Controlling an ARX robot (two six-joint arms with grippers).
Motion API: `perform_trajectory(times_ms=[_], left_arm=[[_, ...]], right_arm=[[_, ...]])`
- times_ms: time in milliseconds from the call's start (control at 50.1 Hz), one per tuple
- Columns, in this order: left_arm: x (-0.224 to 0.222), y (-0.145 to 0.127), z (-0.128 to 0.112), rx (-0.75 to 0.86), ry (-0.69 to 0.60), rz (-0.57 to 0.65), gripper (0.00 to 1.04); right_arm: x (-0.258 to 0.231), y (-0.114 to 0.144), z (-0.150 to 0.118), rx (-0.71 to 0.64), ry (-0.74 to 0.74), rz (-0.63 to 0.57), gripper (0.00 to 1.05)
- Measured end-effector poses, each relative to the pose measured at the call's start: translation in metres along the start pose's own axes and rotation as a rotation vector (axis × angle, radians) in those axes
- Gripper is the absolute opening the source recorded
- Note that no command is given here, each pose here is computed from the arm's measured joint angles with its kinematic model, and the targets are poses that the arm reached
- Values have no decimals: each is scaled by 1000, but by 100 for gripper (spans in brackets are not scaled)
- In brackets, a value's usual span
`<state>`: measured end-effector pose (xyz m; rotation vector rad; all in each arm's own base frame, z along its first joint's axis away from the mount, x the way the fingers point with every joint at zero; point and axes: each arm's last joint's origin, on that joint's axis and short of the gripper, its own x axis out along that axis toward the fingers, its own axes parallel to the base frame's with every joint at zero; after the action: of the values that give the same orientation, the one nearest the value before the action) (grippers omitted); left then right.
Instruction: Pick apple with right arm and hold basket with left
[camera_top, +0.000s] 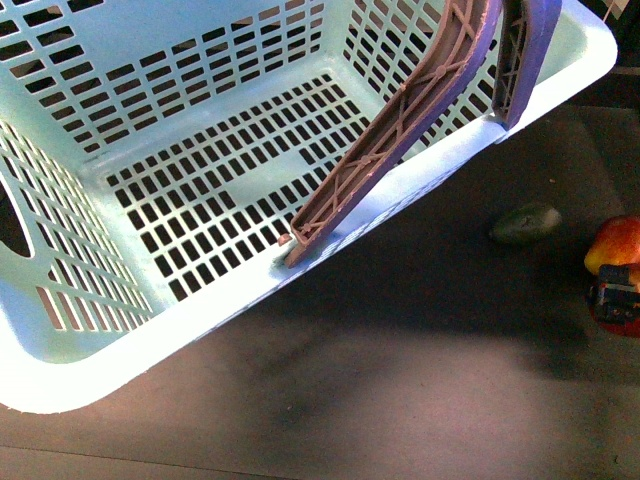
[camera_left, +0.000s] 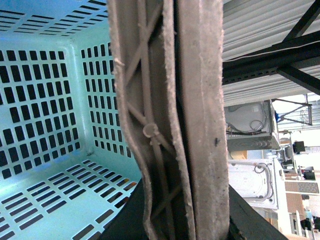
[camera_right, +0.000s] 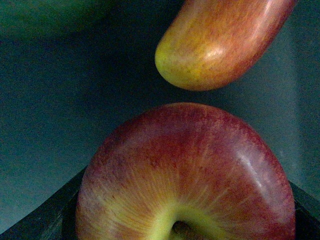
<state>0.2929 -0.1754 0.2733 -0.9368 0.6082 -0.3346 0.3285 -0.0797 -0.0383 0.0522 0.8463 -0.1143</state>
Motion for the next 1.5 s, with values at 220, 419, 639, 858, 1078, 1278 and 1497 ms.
perform_trajectory(times_ms=[220,419,639,858,1078,1278,1497], left_arm=[[0,0,0,0,0,0,18],[0,0,0,0,1,-1,18],[0,0,0,0,-5,3,18],[0,0,0,-1,0,0,18],[0,2,-1,15,-3,11,18],[0,2,-1,6,-3,11,18],[0,2,-1,3,4,7,18]], right_arm=[[-84,21,34,-10,-199,90,80],[-149,60,72,-65,-382,196,80],[-224,95,111,-101,-618,296,80],[-263,151,133,-157,-736,433,80],[-228,205,135,-235,-647,480,80],[-199,217,128,-274,-569,445,80],[-196,218,128,-264,-569,433,96]])
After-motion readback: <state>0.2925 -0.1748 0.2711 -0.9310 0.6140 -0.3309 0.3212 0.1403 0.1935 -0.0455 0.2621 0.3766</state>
